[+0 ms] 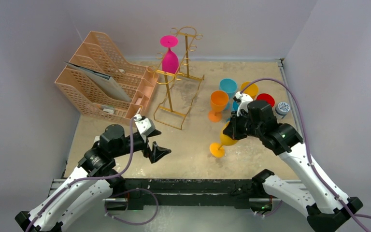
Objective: Take the wine glass off the wine glass rack
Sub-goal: Place the wine glass at the center of the board.
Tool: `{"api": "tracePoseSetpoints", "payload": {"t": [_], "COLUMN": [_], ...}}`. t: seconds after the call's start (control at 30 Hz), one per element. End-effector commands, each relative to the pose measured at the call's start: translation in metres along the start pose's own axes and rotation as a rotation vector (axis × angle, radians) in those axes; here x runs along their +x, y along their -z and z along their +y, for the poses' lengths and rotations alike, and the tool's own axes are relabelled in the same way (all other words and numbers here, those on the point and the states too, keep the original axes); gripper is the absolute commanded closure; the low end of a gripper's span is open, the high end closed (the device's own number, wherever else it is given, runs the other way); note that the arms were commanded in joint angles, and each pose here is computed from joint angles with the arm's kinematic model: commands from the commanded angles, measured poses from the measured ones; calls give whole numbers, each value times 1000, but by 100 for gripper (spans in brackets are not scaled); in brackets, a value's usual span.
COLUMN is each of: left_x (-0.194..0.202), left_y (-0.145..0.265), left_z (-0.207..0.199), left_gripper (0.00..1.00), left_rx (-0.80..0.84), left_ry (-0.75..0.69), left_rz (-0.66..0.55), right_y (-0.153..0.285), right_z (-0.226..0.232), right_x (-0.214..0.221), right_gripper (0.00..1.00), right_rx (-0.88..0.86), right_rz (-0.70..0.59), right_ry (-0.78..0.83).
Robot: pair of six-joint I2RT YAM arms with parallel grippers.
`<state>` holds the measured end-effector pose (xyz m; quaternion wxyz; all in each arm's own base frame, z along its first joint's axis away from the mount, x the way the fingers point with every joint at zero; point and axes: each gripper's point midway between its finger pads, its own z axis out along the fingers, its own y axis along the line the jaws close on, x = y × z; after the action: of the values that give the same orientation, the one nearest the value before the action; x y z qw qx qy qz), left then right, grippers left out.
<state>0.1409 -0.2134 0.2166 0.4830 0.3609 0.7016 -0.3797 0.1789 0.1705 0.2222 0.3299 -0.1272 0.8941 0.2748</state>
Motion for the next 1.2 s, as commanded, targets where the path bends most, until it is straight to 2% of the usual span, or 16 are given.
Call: {"api": "tracePoseSetpoints", "payload": {"t": [0.0, 0.23, 0.47, 0.77, 1.17], "left_x": [-22, -24, -26, -24, -24], "left_y": [4, 5, 11, 16, 19], "left_z": [5, 13, 16, 28, 30], "left_gripper": [9, 8, 7, 7, 7], "left_rx": [-51, -110, -145, -227, -243], "left_ry": [-2, 45, 65, 93, 79], "left_rz": [-58, -66, -58, -28, -40], "right_y": [17, 22, 21, 5, -8], "right_z": [-49, -118, -147, -154, -173], "right_x": [-1, 8, -4, -28, -21], "right_gripper": [100, 100, 100, 100, 100], "right_rx": [276, 655, 826, 797, 786], "right_rz": [-41, -99, -200, -265, -224], "right_ry": [55, -30, -50, -81, -155]}}
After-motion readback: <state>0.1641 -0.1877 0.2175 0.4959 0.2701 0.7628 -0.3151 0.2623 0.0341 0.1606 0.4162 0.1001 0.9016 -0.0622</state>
